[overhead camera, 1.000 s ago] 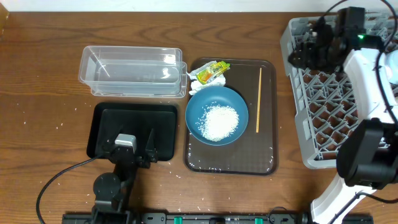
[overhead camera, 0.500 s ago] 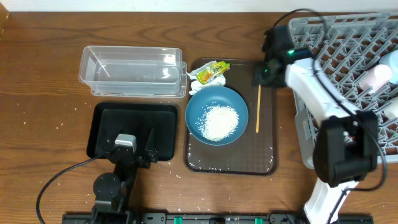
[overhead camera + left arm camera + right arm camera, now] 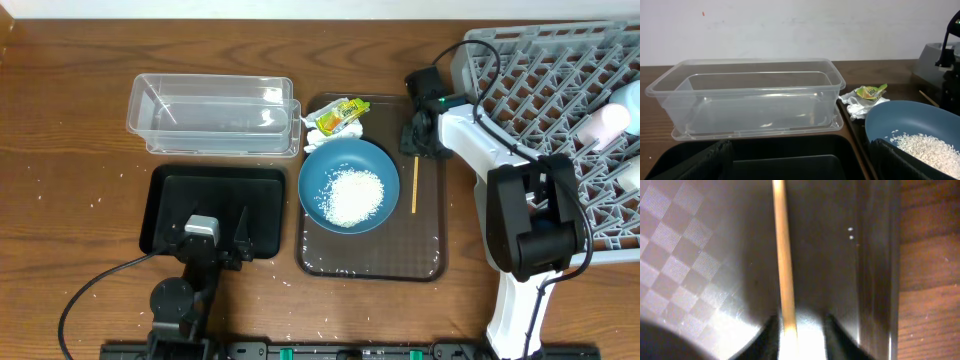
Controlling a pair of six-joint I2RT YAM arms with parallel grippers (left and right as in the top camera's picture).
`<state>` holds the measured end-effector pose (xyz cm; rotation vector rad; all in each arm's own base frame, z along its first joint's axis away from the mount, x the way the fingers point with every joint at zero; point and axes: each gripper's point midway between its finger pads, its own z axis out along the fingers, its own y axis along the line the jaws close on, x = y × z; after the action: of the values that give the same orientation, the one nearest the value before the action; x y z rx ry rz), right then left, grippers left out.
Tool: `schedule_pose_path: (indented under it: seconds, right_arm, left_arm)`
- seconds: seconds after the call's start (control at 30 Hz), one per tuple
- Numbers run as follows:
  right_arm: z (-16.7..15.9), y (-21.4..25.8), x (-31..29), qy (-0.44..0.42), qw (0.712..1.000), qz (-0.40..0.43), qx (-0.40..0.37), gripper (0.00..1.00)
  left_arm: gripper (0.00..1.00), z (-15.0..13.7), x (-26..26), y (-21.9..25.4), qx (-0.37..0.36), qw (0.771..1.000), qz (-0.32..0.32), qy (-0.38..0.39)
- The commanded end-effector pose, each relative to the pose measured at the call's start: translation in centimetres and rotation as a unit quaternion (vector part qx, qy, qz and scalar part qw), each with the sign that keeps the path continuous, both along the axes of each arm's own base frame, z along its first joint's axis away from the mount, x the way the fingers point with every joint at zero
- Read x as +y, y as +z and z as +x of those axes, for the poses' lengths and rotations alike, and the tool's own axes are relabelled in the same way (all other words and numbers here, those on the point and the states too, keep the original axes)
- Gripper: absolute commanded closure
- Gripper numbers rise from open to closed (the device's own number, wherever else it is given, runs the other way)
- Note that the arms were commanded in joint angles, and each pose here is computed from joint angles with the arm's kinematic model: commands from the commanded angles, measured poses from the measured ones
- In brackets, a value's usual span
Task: Sort waste into correct bins and load items into the dishwasher rack
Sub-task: 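Reach the right gripper back to the tray and grasp the second chopstick, then insert the second chopstick into the rack and release it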
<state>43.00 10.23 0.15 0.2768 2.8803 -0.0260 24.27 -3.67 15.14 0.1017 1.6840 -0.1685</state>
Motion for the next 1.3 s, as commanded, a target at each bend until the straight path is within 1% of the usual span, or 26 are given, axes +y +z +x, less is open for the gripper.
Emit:
schedule_pose_path:
  seconds: [0.0, 0.03, 0.07, 0.2, 0.3, 0.4, 0.5, 0.6, 0.7, 0.83, 1.07, 1.13, 1.23, 1.27]
  right_arm:
    - [-0.9, -1.9, 0.9, 0.002, 0.999, 0.016, 0.028, 0.89]
    - [-0.8, -1.6, 1.2, 0.004, 0.999, 0.022, 0.027, 0.96]
    - [-0.6, -1.1, 1.3, 0.004, 0.999, 0.029, 0.025, 0.99]
    - [1.1, 2.9, 0.4, -0.004, 0.999, 0.034, -0.007, 0.99]
    - [3.5, 8.3, -1.6, 0.005, 0.998, 0.036, -0.060, 0.99]
    - [5.8, 14.6, -4.8, 0.025, 0.991, 0.025, -0.130, 0.99]
    - [6.9, 19.3, -8.0, 0.056, 0.981, 0.004, -0.184, 0.99]
    - [7.4, 21.7, -11.0, 0.081, 0.972, -0.017, -0.219, 0.99]
    - [7.5, 21.5, -13.4, 0.086, 0.972, -0.028, -0.218, 0.99]
    - [7.5, 19.5, -14.9, 0.088, 0.975, -0.008, -0.202, 0.99]
    - [8.2, 15.1, -14.0, 0.103, 0.979, 0.034, -0.170, 0.99]
    - [8.4, 14.3, -13.7, 0.107, 0.980, 0.041, -0.165, 0.92]
    - [8.4, 13.7, -13.4, 0.108, 0.980, 0.042, -0.159, 0.75]
    - [8.4, 13.7, -13.3, 0.109, 0.980, 0.043, -0.158, 0.73]
  left_arm:
    - [0.10, -0.1, -0.1, -1.6, 0.025, 1.000, 0.003, -0.004]
    - [0.10, -0.1, -0.1, -1.6, 0.025, 1.000, 0.003, -0.004]
    - [0.10, -0.1, -0.1, -1.6, 0.025, 1.000, 0.003, -0.004]
    - [0.10, -0.1, -0.1, -1.6, 0.025, 1.000, 0.003, -0.004]
    - [0.10, -0.1, -0.1, -1.6, 0.025, 1.000, 0.003, -0.005]
    - [0.10, -0.1, -0.1, -1.6, 0.025, 1.000, 0.003, -0.005]
    - [0.10, -0.1, -0.1, -1.6, 0.025, 1.000, 0.003, -0.004]
    - [0.10, -0.1, -0.1, -1.6, 0.025, 1.000, 0.003, -0.004]
    - [0.10, -0.1, -0.1, -1.6, 0.025, 1.000, 0.003, -0.005]
    - [0.10, -0.1, -0.1, -1.6, 0.025, 1.000, 0.003, -0.004]
    - [0.10, -0.1, -0.1, -1.6, 0.025, 1.000, 0.003, -0.004]
    - [0.10, -0.1, -0.1, -1.6, 0.025, 1.000, 0.003, -0.004]
    - [0.10, -0.1, -0.1, -1.6, 0.025, 1.000, 0.003, -0.004]
    - [0.10, -0.1, -0.1, -1.6, 0.025, 1.000, 0.003, -0.004]
